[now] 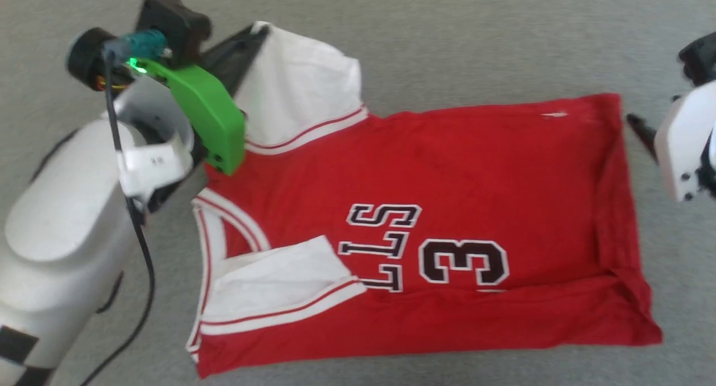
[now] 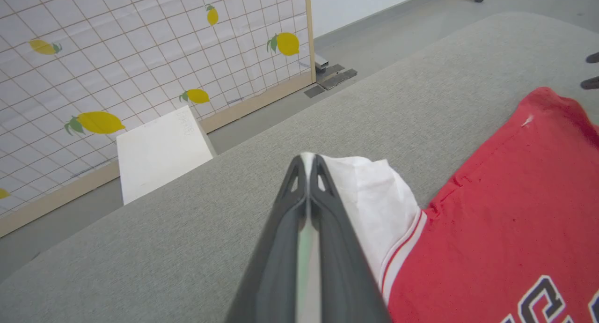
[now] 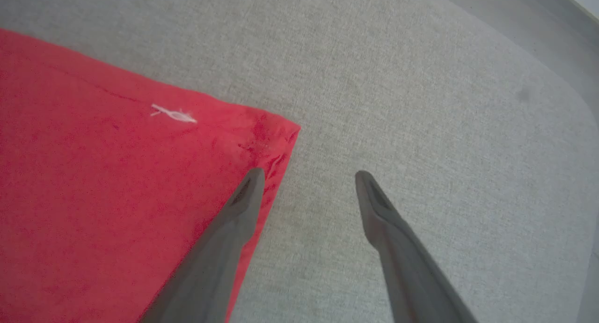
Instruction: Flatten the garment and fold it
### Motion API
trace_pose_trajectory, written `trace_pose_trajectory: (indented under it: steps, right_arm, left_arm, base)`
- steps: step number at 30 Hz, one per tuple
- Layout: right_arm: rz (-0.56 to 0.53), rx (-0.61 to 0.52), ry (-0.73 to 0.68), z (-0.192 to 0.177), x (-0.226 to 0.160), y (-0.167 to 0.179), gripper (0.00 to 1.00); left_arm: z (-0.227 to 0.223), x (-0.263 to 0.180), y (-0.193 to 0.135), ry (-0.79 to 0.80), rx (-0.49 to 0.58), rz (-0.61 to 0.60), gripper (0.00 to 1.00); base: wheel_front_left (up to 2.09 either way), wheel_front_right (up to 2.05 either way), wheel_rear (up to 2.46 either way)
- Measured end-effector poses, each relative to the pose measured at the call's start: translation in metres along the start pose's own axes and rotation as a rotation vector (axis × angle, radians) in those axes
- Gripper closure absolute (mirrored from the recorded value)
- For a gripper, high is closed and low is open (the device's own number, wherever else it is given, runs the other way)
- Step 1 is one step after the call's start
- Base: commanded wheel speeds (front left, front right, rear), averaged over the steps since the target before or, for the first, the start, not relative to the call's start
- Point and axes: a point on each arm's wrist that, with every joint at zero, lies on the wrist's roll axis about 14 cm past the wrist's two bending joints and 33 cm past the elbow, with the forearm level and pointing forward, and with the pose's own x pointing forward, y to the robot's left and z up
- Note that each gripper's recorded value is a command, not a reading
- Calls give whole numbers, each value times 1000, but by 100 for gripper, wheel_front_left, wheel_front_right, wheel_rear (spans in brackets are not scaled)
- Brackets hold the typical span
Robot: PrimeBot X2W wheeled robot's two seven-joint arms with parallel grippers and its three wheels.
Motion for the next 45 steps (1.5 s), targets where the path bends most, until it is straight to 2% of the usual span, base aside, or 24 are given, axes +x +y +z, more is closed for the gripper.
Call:
trace_pose_trajectory:
  steps: [4, 9, 14, 15, 16, 17, 26, 35, 45]
  right_arm:
    - [24, -54, 68, 10, 23, 7, 0]
    - [61, -114, 181, -9, 51, 21, 0]
    - [89, -137, 193, -7, 71, 30, 0]
    - [91, -140, 199, -8, 74, 30, 21]
    - [94, -144, 205, -9, 76, 31, 65]
    - [99, -151, 206, -9, 78, 34, 100]
    - [108, -104, 100, 4, 70, 36, 100]
    - [88, -22, -94, 19, 23, 26, 100]
    - [81, 57, -168, -14, -31, 31, 100]
  left_arm:
    - [4, -11, -12, -36, -11, -15, 100]
    - [-2, -17, -18, -32, -16, -22, 100]
    - [-14, -21, -21, -9, -30, -23, 100]
    - [-18, -22, -21, 0, -34, -21, 100]
    - [-21, -23, -21, 8, -38, -18, 100]
    - [-24, -23, -20, 17, -43, -13, 100]
    - [-31, -35, -17, 26, -68, 30, 100]
    - [-20, -72, -15, -40, -146, 136, 100]
    - [-29, -130, -32, -33, -214, 218, 100]
  base:
    - [0, 0, 0]
    - [0, 0, 0]
    - [0, 0, 0]
    - [0, 0, 0]
    - [0, 0, 0]
    - [0, 0, 0]
    - [0, 0, 0]
    - [0, 0, 0]
    - [0, 0, 0]
